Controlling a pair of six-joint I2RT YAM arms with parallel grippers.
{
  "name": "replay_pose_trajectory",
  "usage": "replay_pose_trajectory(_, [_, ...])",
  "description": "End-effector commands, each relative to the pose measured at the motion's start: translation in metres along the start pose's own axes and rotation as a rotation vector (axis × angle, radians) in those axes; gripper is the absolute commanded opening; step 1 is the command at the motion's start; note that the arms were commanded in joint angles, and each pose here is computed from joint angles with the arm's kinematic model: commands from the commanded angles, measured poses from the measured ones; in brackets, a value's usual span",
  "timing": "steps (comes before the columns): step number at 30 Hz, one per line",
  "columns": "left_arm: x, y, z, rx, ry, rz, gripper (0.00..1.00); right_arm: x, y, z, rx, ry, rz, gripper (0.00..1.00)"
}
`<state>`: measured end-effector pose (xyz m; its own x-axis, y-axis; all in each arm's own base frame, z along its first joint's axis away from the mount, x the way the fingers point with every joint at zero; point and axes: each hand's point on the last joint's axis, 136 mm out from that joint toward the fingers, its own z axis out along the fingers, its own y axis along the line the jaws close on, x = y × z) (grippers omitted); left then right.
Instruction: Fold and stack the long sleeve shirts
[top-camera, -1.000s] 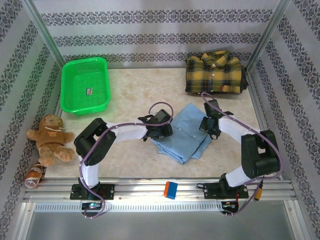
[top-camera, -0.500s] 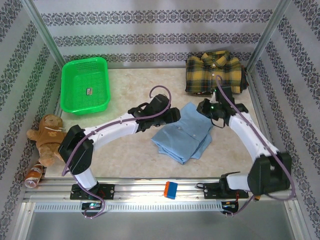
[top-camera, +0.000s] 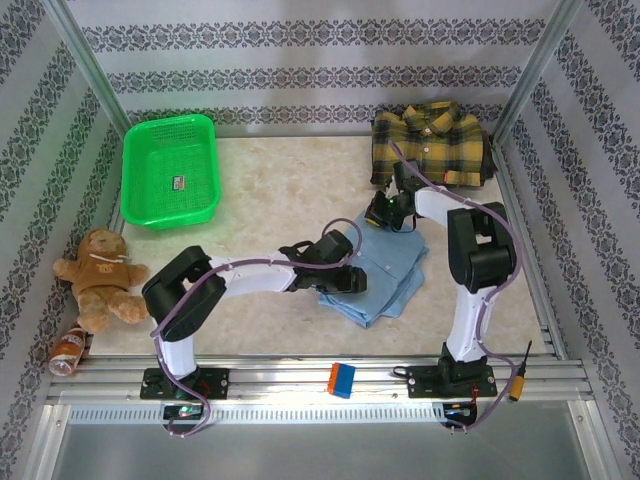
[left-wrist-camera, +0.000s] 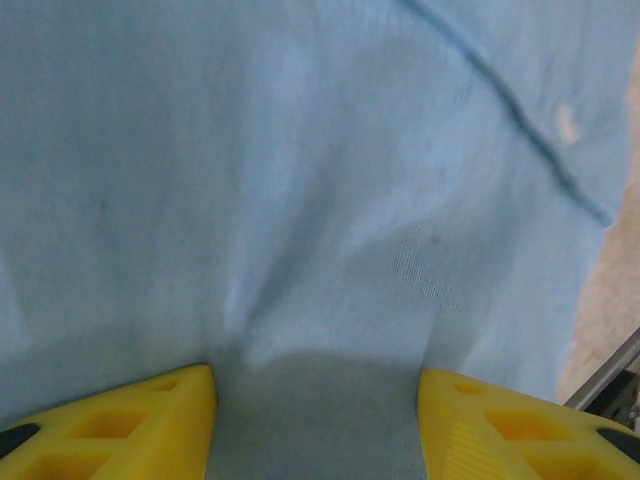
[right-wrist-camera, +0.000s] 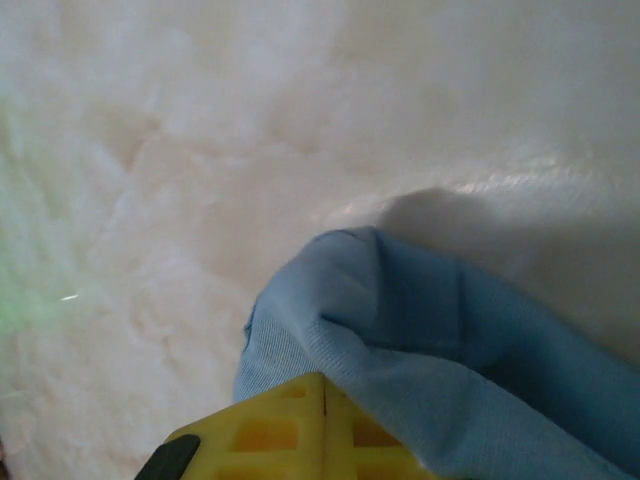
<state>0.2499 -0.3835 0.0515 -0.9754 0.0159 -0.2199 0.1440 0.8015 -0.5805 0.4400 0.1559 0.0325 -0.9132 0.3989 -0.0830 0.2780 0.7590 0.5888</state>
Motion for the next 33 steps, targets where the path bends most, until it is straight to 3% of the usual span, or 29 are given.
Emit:
replay_pose_trajectory(1, [0.016, -0.007, 0.015, 0.032, 0.051, 0.050, 0.56, -0.015, -0.004, 0.013, 0.006, -0.015, 0.029, 0.03])
replay_pose_trajectory(4, [0.021, -0.007, 0.022, 0.023, 0.084, 0.058, 0.56, -0.021, 0.002, 0.015, -0.008, -0.020, 0.040, 0.04])
replay_pose_trajectory(7, [0.020, -0.014, 0.024, 0.041, 0.107, 0.076, 0.56, -0.025, 0.024, -0.005, -0.035, -0.050, 0.002, 0.10])
replay_pose_trajectory(10, [0.016, -0.021, 0.017, 0.051, 0.103, 0.096, 0.57, -0.021, 0.036, -0.043, -0.012, -0.082, -0.042, 0.34])
replay_pose_trajectory(13, [0.003, -0.033, -0.003, 0.076, 0.068, 0.100, 0.69, -0.004, 0.033, -0.098, 0.060, -0.120, -0.086, 0.50])
replay_pose_trajectory(18, [-0.031, -0.056, -0.056, 0.142, -0.042, 0.122, 0.81, 0.043, -0.018, -0.187, 0.214, -0.198, -0.073, 0.78])
replay_pose_trajectory(20, [-0.048, -0.060, -0.082, 0.163, -0.103, 0.128, 0.86, 0.067, -0.039, -0.198, 0.231, -0.192, -0.042, 0.82])
replay_pose_trajectory(21, [-0.057, -0.061, -0.096, 0.169, -0.136, 0.134, 0.95, 0.082, -0.051, -0.198, 0.232, -0.170, -0.019, 0.82])
replay_pose_trajectory(23, [-0.076, -0.058, -0.125, 0.163, -0.203, 0.149, 1.00, 0.111, -0.068, -0.189, 0.219, -0.126, 0.021, 0.83])
replay_pose_trajectory(28, [-0.125, -0.035, -0.189, 0.119, -0.340, 0.162, 1.00, 0.160, -0.108, -0.148, 0.172, -0.100, 0.118, 0.84])
replay_pose_trajectory(33, [-0.151, -0.020, -0.232, 0.079, -0.399, 0.187, 1.00, 0.165, -0.118, -0.127, 0.103, -0.139, 0.159, 0.84])
